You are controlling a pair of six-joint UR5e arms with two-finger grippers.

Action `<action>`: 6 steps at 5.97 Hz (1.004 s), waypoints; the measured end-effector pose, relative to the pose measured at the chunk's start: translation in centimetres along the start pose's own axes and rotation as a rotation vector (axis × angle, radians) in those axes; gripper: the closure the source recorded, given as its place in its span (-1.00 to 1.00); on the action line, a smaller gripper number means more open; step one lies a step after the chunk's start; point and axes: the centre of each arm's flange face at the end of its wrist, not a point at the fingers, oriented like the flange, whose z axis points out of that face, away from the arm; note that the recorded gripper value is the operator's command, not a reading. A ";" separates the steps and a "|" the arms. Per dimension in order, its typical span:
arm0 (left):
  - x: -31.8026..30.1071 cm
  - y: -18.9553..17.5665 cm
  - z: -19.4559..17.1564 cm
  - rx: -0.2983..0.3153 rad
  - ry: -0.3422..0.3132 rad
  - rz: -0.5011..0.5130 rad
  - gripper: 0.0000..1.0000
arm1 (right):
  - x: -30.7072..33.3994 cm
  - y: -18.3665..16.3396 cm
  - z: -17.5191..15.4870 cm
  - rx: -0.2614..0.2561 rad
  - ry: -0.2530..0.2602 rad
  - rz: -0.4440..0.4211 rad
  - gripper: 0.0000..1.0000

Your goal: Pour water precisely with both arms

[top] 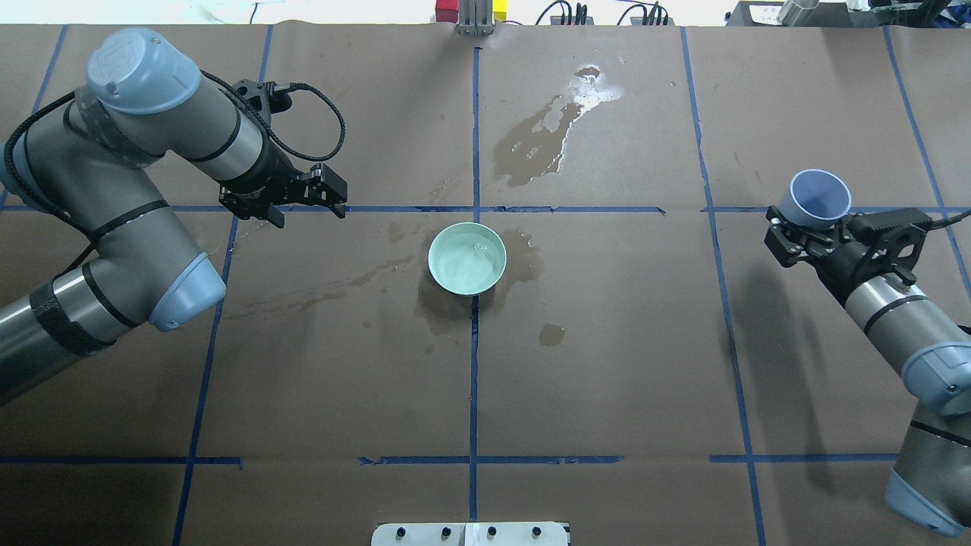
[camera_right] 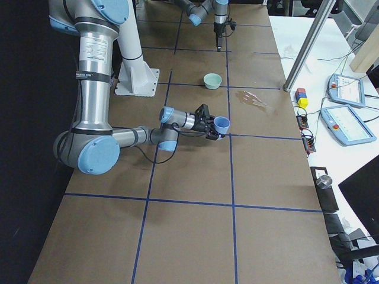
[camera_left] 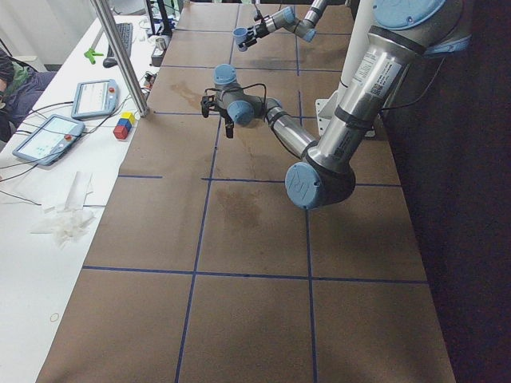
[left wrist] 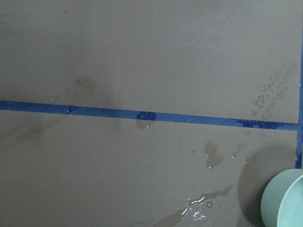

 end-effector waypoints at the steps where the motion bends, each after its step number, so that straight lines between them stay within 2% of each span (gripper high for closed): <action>1: 0.0 0.0 0.0 0.000 0.000 0.000 -0.99 | 2.1 1.7 0.4 -0.001 0.006 -0.008 0.96; 4: 0.0 0.0 0.0 0.000 -0.001 -0.001 -0.99 | 4.6 3.8 1.0 -0.017 0.039 -0.033 0.88; 6: 0.0 0.0 0.1 0.000 -0.001 0.000 -0.99 | 4.8 3.8 1.1 -0.017 0.044 -0.031 0.63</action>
